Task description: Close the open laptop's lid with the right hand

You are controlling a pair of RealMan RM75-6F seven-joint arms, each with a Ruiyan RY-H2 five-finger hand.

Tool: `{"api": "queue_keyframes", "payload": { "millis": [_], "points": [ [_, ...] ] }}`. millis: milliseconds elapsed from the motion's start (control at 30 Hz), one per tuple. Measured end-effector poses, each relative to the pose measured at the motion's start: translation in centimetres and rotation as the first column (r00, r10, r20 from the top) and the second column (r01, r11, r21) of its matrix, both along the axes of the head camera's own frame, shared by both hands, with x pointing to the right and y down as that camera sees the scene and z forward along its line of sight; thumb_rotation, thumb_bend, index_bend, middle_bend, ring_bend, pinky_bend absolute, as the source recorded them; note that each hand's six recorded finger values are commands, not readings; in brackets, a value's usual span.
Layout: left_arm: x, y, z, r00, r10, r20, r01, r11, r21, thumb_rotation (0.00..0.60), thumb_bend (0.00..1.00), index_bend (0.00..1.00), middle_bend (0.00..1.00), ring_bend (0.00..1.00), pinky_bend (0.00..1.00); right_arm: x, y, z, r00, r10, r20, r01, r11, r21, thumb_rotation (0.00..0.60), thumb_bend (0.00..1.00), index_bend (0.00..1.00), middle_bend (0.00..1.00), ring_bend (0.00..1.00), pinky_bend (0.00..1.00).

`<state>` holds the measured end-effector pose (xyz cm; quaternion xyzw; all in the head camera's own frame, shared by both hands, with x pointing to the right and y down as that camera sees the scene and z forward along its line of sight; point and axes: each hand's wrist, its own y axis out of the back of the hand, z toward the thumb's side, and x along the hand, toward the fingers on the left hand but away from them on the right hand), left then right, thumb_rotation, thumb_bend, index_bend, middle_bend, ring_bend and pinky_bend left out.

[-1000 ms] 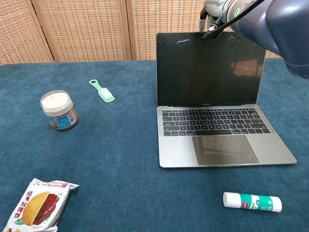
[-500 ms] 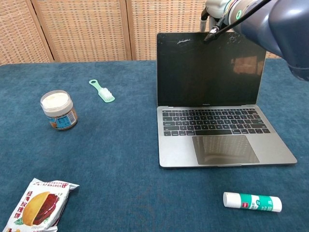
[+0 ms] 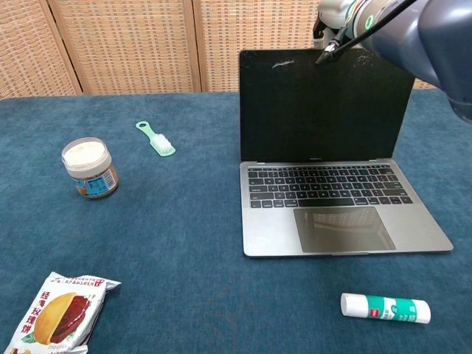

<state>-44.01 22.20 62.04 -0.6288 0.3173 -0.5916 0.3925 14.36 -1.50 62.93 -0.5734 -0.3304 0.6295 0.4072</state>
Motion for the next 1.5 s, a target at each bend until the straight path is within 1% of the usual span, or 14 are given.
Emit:
{"api": "queue_keyframes", "payload": {
  "millis": [500,933,1133,1500],
  "points": [
    [0.1,0.0,0.0,1.000,0.004,-0.003,-0.004,1.000,-0.002,0.600,0.00,0.00,0.00,0.00,0.00,-0.1,0.6,-1.6,0.999,-0.007,-0.045,0.007,1.000,0.001,0.600,1.00,0.46,0.46,0.18,0.17],
    [0.5,0.1,-0.2,1.000,0.015,-0.011,-0.015,1.000,0.005,0.600,0.00,0.00,0.00,0.00,0.00,0.4,1.7,-2.5,0.999,0.003,-0.049,-0.004,1.000,-0.011,0.600,1.00,0.48,0.49,0.19,0.17],
    [0.8,0.2,-0.5,1.000,0.026,-0.017,-0.026,1.000,0.011,0.600,0.00,0.00,0.00,0.00,0.00,1.1,2.7,-2.4,0.998,0.014,-0.054,-0.016,0.999,-0.037,0.600,1.00,0.49,0.50,0.19,0.17],
    [1.2,0.5,-0.7,0.999,0.043,-0.023,-0.043,0.999,0.017,0.600,0.00,0.00,0.00,0.00,0.00,1.1,4.6,-3.3,0.998,0.003,-0.066,-0.006,0.999,-0.047,0.600,1.00,0.49,0.50,0.19,0.18]
  ]
}}
